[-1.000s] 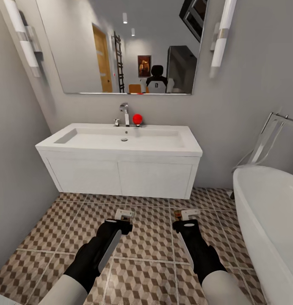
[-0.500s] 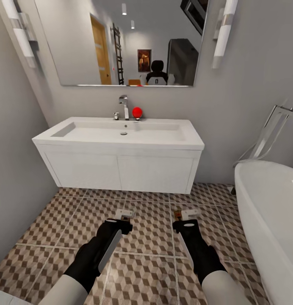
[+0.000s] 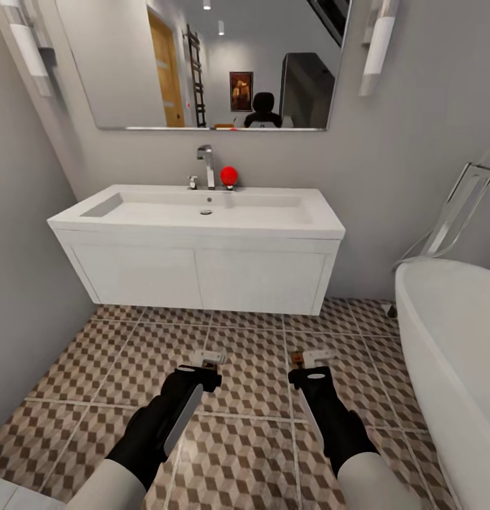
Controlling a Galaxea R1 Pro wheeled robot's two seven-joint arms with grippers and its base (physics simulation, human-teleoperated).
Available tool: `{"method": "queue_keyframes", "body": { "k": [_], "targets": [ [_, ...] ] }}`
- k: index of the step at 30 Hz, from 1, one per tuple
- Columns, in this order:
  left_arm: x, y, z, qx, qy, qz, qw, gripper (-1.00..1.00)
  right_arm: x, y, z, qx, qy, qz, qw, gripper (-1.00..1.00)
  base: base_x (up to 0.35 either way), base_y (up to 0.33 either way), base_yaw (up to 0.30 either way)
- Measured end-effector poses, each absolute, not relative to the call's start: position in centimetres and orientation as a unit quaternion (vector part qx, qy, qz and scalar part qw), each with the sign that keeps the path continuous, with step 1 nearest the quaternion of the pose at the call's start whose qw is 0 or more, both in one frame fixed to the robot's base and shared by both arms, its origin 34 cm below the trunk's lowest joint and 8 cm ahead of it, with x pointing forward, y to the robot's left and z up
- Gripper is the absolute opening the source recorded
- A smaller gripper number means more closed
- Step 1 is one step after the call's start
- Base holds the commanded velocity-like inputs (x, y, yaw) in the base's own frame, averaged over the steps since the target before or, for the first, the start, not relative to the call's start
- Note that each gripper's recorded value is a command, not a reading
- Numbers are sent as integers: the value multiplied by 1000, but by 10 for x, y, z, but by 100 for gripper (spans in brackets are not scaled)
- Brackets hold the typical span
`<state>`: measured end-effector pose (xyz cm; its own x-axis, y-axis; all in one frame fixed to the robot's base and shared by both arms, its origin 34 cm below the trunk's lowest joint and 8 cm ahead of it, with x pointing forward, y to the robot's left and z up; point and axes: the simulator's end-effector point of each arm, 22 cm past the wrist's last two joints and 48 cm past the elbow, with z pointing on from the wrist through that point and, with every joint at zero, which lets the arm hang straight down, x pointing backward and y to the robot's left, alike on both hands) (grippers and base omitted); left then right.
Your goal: Take the four mousetraps from the cabinet in the bathroom and place them on the bathroom floor. Make sure all four end up on the same floor surface, and ensure that at least two of them are either under or directly next to the same bathroom sink.
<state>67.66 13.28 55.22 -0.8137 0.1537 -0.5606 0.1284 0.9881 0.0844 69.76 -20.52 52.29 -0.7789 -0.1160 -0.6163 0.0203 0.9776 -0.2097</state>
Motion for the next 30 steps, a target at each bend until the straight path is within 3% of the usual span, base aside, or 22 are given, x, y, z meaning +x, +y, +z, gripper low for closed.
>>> {"method": "queue_keyframes", "body": {
  "k": [30],
  "targets": [
    [674, 133, 460, 64, 940, 17, 335, -100, 687, -195, 439, -31, 938, -81, 337, -100, 0, 0, 0]
  ]
}}
